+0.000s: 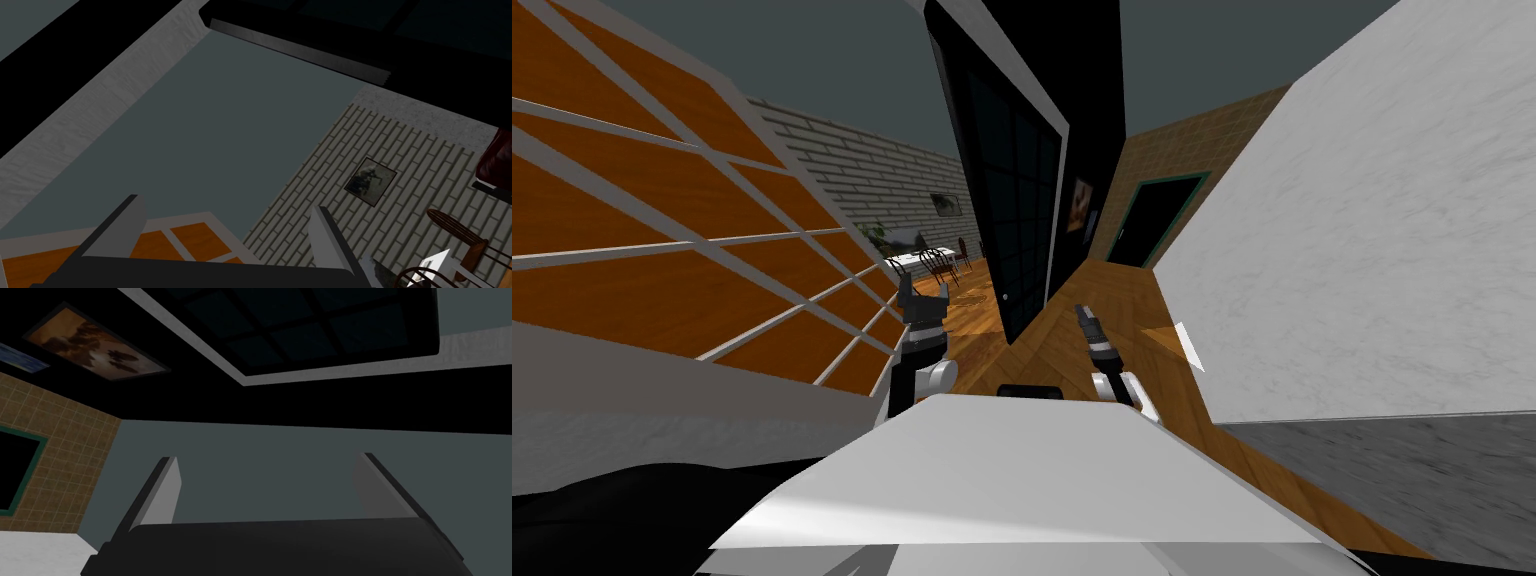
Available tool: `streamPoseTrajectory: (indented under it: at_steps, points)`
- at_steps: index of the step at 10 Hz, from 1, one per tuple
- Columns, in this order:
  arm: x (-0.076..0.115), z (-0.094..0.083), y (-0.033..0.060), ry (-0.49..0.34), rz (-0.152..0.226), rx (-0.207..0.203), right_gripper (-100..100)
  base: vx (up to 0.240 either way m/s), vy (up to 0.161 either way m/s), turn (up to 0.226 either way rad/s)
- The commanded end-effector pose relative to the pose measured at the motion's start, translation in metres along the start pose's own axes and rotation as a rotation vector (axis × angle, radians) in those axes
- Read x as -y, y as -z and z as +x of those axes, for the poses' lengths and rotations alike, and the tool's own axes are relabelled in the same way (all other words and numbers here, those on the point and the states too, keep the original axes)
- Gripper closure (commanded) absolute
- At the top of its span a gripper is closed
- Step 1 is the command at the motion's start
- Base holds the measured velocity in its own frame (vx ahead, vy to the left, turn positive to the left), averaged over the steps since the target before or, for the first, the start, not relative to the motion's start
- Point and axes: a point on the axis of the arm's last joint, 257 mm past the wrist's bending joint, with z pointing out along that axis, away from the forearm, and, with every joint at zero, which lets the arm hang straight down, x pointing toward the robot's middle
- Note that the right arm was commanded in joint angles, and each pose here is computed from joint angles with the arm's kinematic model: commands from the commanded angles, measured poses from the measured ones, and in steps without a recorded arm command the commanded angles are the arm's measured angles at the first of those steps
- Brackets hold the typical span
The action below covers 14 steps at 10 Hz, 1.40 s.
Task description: Push the door open
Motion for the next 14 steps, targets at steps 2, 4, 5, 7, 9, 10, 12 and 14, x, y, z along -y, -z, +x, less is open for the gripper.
streamPoseTrajectory:
  at_steps: [2, 4, 5, 7, 9, 10, 12, 14]
  points:
    - [0.003, 0.023, 0.0047, 0.068, -0.021, -0.054, -100, 0.1, 0.031, -0.055]
    - [0.005, 0.04, 0.0085, 0.117, -0.04, -0.096, -100, 0.102, 0.043, -0.05]
    - [0.006, 0.049, 0.0107, 0.141, -0.05, -0.117, -100, 0.088, 0.04, -0.067]
    - [0.007, 0.068, 0.0157, 0.186, -0.072, -0.161, -100, 0.095, 0.035, -0.056]
    - [0.008, 0.087, 0.0215, 0.228, -0.097, -0.205, -100, 0.097, 0.036, -0.059]
    - [0.009, 0.096, 0.0246, 0.248, -0.111, -0.227, -100, 0.098, 0.044, -0.061]
    - [0.009, 0.115, 0.0317, 0.286, -0.139, -0.272, -100, 0.089, 0.039, -0.06]
    - [0.008, 0.134, 0.0395, 0.32, -0.17, -0.316, -100, 0.078, 0.048, -0.053]
